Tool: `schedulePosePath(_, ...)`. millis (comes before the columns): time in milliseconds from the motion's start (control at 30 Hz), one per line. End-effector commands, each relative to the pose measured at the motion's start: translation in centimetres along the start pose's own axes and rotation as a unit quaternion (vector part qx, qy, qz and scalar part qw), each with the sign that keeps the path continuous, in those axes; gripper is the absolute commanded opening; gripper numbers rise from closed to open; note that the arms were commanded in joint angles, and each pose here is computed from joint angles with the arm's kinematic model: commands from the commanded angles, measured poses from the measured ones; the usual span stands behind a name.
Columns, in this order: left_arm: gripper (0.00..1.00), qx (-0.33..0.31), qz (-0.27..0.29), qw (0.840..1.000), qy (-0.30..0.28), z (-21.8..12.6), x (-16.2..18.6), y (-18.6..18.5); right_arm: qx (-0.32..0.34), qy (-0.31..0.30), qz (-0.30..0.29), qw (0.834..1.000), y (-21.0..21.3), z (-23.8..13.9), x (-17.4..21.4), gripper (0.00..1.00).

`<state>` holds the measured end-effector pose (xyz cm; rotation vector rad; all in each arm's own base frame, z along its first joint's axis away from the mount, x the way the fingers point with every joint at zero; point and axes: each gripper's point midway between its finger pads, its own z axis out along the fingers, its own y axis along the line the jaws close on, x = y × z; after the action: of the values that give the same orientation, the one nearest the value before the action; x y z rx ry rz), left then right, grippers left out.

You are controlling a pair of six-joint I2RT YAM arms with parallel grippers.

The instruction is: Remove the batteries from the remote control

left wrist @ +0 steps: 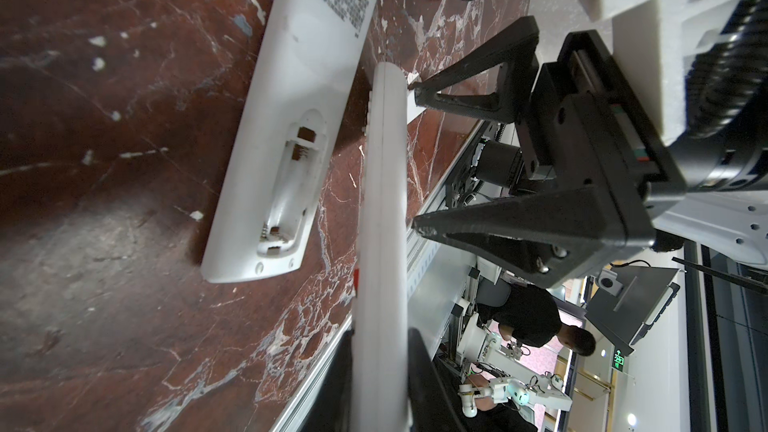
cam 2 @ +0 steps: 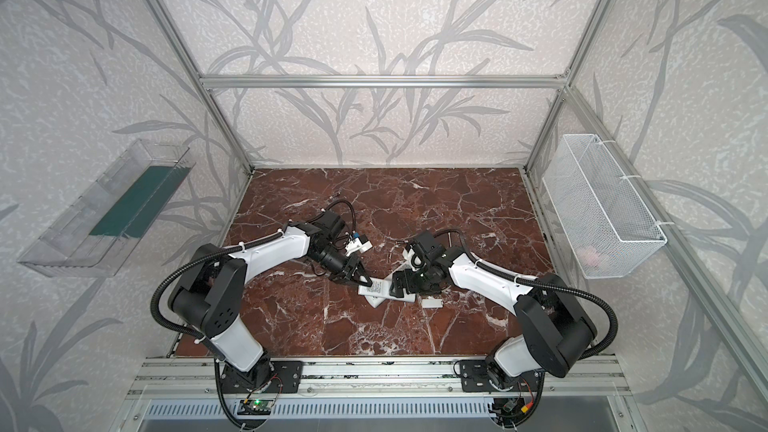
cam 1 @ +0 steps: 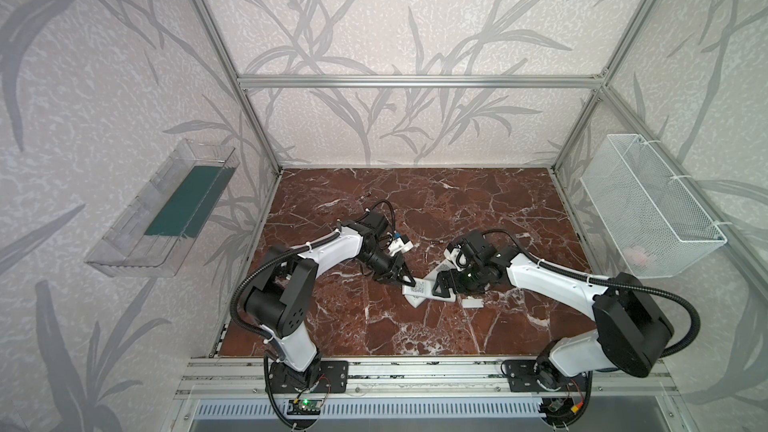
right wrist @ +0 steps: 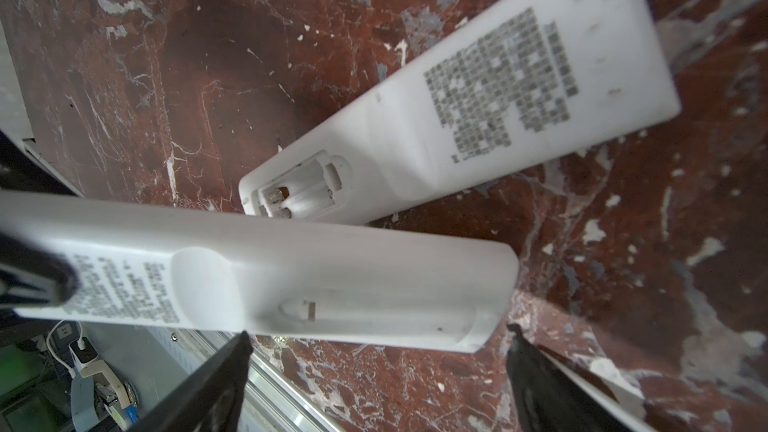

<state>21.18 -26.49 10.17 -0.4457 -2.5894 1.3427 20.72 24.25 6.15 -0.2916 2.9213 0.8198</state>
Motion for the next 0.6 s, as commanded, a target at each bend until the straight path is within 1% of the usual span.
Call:
schedulePosePath(0,0.0,-0.031,-0.009,0.999,0.013,0.48,0.69,1.67,-0.01,-0.012,0.021,1.0,-0.69,0.09,-0.62,0.9)
schedulePosePath(67,0.0,-0.03,-0.009,0.999,0.013,0.46,0.67,1.69,-0.013,-0.015,0.028,0.999,-1.05,0.08,-0.72,0.87)
schedulePosePath(233,0.0,-0.031,-0.01,0.999,0.015,0.57,0.69,1.79,-0.022,-0.006,0.032,0.999,-1.11,0.56,-0.48,0.84)
schedulePosePath(400,0.0,-0.031,-0.012,0.999,0.017,0.65,0.73,1.92,-0.037,-0.008,0.033,0.999,-0.64,0.56,-0.51,0.85)
schedulePosePath(567,0.0,-0.03,-0.014,0.999,0.019,0.69,0.76,1.96,-0.027,-0.005,0.034,0.999,-1.15,0.77,-0.28,0.86)
